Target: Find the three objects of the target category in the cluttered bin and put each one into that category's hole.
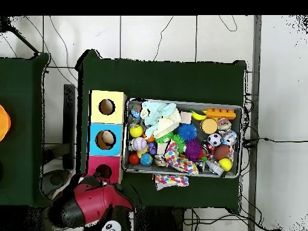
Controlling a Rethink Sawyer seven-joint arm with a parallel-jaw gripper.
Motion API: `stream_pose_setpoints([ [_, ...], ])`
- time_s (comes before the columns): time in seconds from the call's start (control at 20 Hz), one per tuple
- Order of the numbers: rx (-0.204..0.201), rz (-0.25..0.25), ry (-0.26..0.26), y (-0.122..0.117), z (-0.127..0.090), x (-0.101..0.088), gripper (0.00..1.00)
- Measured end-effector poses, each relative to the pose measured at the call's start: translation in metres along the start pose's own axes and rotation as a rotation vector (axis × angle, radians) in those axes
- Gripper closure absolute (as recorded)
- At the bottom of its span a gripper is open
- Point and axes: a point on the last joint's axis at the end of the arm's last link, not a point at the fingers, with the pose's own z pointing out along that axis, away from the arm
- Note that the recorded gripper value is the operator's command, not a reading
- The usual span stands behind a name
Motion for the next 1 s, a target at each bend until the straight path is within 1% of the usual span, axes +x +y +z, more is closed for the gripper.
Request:
stream_pose_setpoints([
  [0.2, 0.004, 0.003, -0.015, -0.003, 0.005, -0.002, 1.00],
  [0.4, 0.008, 0.009, -0.024, -0.009, 0.015, 0.000, 1.00],
  [0.55, 0.009, 0.010, -0.024, -0.010, 0.016, 0.000, 1.00],
  [0.75, -0.004, 0.027, -0.038, -0.013, 0.009, -0.009, 1.00],
  [0.8, -0.018, 0.042, -0.052, -0.015, 0.002, -0.018, 1.00],
  [0.9, -0.028, 0.056, -0.064, -0.017, -0.005, -0.027, 1.00],
  [0.95, -0.038, 0.070, -0.077, -0.020, -0.014, -0.036, 1.00],
  [1.0, -0.043, 0.076, -0.082, -0.021, -0.018, -0.040, 1.00],
])
